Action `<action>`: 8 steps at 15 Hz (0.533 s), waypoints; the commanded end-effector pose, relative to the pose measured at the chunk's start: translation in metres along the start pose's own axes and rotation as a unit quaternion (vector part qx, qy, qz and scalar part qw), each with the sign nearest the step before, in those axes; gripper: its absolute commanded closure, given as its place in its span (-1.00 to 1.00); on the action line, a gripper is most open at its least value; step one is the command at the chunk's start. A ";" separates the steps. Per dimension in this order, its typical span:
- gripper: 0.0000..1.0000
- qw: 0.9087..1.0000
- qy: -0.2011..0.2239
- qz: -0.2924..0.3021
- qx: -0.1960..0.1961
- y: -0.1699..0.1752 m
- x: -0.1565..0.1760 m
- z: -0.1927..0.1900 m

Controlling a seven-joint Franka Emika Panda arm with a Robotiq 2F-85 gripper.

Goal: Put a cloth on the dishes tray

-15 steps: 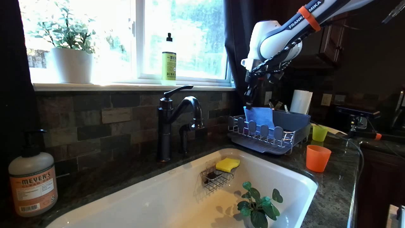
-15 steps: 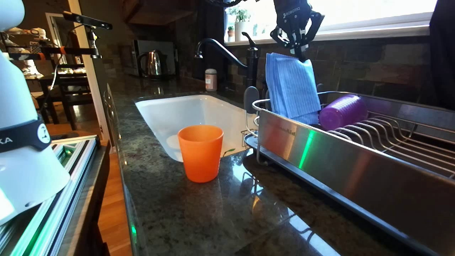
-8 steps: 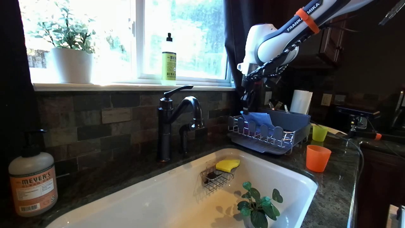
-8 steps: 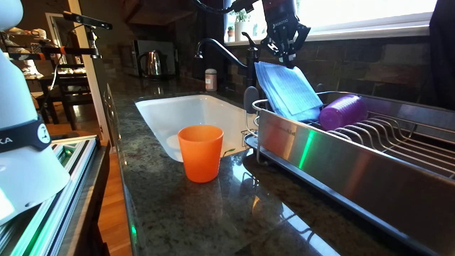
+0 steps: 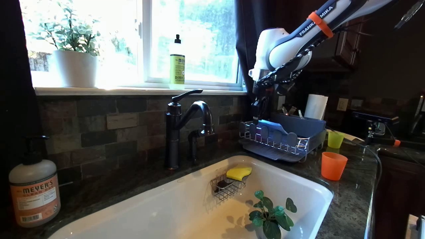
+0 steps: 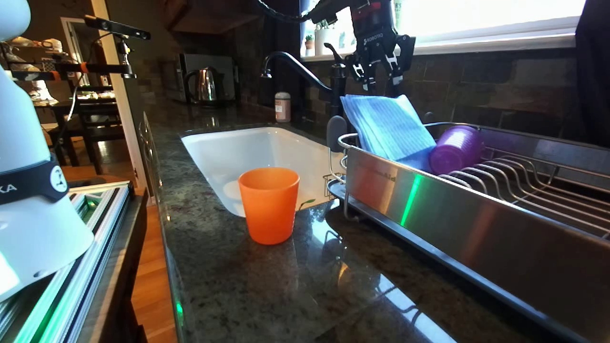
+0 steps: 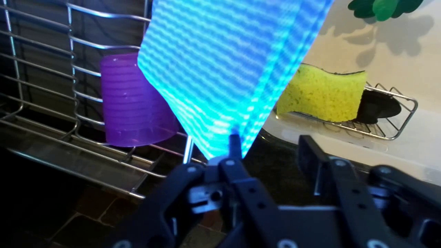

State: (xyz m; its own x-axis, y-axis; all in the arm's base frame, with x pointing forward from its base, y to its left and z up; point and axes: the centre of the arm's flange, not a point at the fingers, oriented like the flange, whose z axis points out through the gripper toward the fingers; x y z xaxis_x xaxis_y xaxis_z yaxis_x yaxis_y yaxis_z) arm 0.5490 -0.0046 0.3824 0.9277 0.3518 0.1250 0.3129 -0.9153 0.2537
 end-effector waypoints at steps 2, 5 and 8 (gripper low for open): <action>-0.74 1.000 0.001 0.012 -0.002 -0.001 -0.003 -0.007; -1.00 0.999 0.035 0.025 -0.010 0.010 -0.008 -0.039; -1.00 0.996 0.079 0.046 -0.007 0.025 -0.015 -0.074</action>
State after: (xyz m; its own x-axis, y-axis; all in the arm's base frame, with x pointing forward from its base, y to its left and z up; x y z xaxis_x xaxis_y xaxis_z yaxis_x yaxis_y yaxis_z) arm 0.5462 -0.0109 0.4267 0.9217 0.3257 0.2108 0.2661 -0.9261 0.2676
